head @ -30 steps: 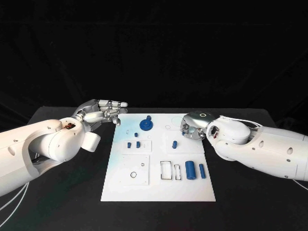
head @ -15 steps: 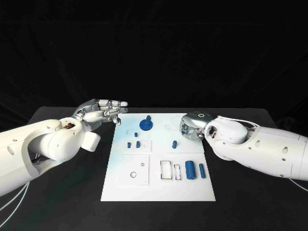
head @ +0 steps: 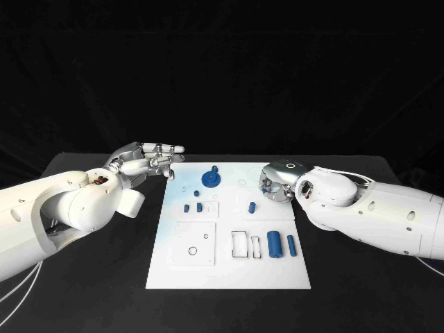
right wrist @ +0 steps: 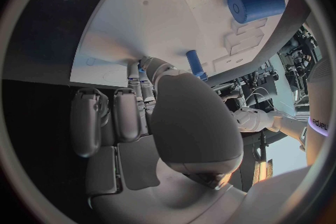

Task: Assemble the parts on the task board

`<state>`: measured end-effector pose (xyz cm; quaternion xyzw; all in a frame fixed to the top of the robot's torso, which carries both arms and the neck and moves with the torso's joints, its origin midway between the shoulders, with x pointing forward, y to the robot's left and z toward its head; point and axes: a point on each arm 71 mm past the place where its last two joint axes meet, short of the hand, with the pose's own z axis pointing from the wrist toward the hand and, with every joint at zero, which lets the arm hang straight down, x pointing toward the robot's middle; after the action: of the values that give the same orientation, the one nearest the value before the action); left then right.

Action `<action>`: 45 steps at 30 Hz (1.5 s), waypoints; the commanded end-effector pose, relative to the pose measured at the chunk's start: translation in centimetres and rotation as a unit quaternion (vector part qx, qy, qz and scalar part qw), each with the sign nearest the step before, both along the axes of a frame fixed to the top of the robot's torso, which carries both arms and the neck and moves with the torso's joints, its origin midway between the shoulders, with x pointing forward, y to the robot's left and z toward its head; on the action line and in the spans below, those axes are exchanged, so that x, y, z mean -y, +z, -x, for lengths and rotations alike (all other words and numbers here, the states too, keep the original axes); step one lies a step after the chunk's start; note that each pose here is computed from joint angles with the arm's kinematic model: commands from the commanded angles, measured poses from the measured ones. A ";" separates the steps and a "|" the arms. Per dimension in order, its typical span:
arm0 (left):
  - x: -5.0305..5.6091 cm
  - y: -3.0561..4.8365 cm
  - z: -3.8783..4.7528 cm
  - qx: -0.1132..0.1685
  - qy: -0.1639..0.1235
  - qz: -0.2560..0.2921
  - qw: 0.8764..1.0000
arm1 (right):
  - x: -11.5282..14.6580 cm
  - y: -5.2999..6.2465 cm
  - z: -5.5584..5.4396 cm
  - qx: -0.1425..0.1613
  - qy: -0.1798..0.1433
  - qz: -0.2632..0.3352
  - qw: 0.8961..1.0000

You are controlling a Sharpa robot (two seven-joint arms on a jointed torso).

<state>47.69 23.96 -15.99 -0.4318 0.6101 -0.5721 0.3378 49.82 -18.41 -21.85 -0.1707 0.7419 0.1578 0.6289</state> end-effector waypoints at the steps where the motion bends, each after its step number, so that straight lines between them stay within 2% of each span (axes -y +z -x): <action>1: 0.2 0.01 0.01 -0.003 -0.008 0.004 1.000 | 0.0 -0.7 0.3 -0.014 0.006 -0.005 1.000; 19: 0.1 -0.14 -0.15 -0.007 -0.005 -0.001 1.000 | 0.8 0.7 0.3 0.038 -0.004 -0.081 0.996; 26: 0.1 -0.19 -0.21 -0.008 -0.005 -0.002 1.000 | 0.8 2.2 1.0 0.047 0.003 -0.099 0.994; 31: 0.1 -0.20 -0.21 -0.008 -0.005 -0.002 1.000 | 0.4 3.4 2.3 0.046 0.016 -0.118 0.992; 35: 0.2 -0.20 -0.19 -0.008 -0.005 -0.002 1.000 | -1.2 4.0 3.7 0.039 0.041 -0.136 0.989; 40: 0.5 -0.20 -0.16 -0.008 -0.008 -0.001 1.000 | -4.4 4.0 5.8 0.026 0.087 -0.155 0.984; 45: 0.9 -0.26 -0.18 -0.007 -0.008 0.000 1.000 | -6.8 3.4 7.0 0.017 0.119 -0.161 0.980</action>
<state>47.91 23.40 -16.34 -0.4340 0.6172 -0.5666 0.3311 43.14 -12.17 -18.39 -0.1439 0.6774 0.3372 0.6378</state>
